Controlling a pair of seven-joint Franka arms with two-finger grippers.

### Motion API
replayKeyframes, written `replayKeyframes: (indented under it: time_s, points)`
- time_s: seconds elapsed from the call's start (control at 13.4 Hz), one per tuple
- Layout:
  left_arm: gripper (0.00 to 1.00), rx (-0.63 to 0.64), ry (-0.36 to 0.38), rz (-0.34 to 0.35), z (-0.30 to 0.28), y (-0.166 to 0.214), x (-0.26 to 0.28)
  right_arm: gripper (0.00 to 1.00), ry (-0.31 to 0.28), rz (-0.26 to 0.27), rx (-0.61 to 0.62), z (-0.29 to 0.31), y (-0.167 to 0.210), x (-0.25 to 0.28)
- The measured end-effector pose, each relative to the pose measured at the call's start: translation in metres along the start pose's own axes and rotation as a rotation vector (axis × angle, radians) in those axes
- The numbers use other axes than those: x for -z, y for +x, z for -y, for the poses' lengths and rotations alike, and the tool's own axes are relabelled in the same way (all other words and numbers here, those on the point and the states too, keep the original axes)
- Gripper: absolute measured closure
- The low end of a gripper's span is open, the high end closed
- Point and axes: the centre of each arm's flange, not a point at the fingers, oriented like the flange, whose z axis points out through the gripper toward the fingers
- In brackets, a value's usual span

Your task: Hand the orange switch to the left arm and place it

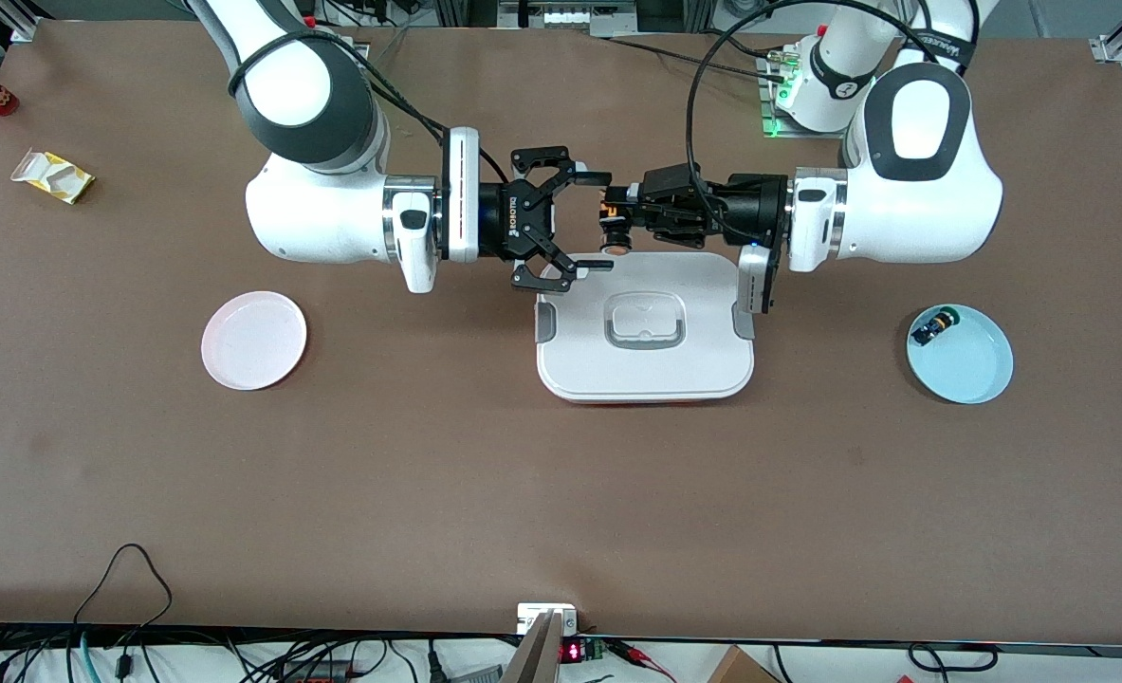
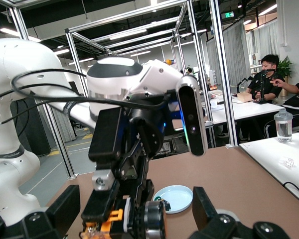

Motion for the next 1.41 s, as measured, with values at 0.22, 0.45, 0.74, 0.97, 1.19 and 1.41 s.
replayKeyframes:
  time_s: [0.22,0.45,0.74,0.97,1.19,1.41]
  points:
    - [0.59,-0.138,0.288,0.129,0.008,0.010,0.007,0.00,-0.014,0.006,-0.020,-0.008,-0.010,0.014]
    - [0.59,-0.217,0.509,0.258,0.022,0.016,0.015,0.00,0.016,-0.016,-0.046,-0.021,-0.018,0.050]
    - [0.59,-0.402,0.777,0.497,0.059,0.017,0.035,0.00,0.035,0.010,-0.107,-0.056,-0.045,0.146]
    - [0.59,-0.602,0.950,0.789,0.095,0.017,0.059,0.00,0.023,0.074,-0.336,-0.068,-0.064,0.216]
    - [0.59,-0.723,1.060,1.026,0.126,0.024,0.083,0.00,-0.027,0.147,-0.653,-0.062,-0.052,0.227]
    - [0.59,-0.804,1.048,1.208,0.167,0.030,0.132,0.00,-0.094,0.219,-0.883,-0.059,-0.049,0.229]
